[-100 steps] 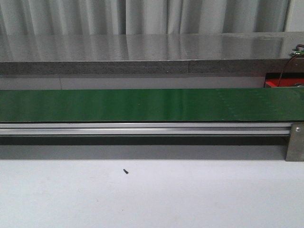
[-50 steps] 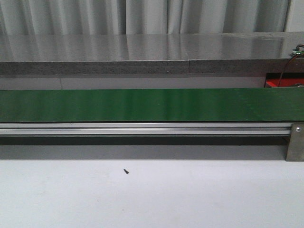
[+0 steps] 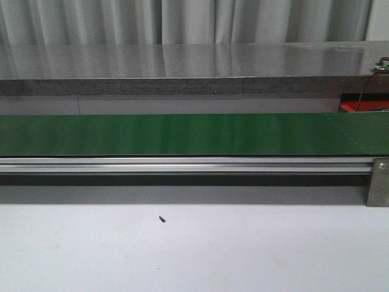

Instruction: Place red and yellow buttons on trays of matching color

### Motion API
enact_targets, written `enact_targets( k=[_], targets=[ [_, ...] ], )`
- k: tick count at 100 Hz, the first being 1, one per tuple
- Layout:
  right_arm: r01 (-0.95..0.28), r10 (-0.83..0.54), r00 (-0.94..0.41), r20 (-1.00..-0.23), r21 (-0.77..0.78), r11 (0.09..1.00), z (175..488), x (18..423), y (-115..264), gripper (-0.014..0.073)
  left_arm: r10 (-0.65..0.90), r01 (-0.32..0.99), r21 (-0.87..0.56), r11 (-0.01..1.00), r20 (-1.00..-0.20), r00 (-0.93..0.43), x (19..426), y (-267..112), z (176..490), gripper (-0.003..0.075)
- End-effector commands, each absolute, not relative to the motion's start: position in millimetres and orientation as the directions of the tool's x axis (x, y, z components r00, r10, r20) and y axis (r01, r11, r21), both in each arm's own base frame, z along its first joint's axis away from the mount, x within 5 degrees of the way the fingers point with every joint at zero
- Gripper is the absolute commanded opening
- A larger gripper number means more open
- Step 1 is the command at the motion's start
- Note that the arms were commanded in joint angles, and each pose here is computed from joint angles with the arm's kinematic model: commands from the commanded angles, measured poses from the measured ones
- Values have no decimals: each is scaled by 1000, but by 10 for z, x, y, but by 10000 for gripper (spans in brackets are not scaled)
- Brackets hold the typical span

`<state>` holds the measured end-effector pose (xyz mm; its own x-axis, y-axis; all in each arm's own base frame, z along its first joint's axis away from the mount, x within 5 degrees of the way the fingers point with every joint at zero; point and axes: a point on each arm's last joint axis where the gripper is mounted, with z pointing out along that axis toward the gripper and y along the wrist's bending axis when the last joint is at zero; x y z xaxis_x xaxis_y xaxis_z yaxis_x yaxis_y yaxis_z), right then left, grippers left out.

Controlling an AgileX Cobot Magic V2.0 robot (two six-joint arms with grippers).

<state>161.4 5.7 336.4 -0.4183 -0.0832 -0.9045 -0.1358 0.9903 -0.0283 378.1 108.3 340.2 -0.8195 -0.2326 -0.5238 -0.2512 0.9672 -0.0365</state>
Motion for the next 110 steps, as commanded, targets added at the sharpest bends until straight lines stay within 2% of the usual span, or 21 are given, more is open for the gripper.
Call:
enact_targets(
  k=[1, 33, 67, 94, 101, 110],
  targets=[
    [-112, -69, -330, -942, -33, 993, 3511, 1624, 45, -68, -193, -206, -51, 977, -611, -767, 3662, 875, 3751, 104],
    [-112, -69, -330, -942, -33, 993, 3511, 1624, 45, -68, -129, -120, -53, 991, -552, -824, 3684, 522, 3381, 104],
    [-112, -69, -330, -942, -33, 993, 3511, 1624, 45, -68, -130, -119, -54, 991, -518, -845, 3720, 491, 2999, 106],
    [-112, -69, -330, -942, -33, 993, 3511, 1624, 45, -68, -134, -123, -56, 991, -508, -851, 3766, 498, 2908, 113],
    [-112, -69, -330, -942, -33, 993, 3511, 1624, 45, -68, -134, -123, -56, 991, -504, -853, 3763, 498, 2902, 157],
    [-112, -69, -330, -942, -33, 993, 3511, 1624, 45, -68, -135, -123, -57, 991, -497, -857, 3756, 495, 2898, 283]
  ],
)
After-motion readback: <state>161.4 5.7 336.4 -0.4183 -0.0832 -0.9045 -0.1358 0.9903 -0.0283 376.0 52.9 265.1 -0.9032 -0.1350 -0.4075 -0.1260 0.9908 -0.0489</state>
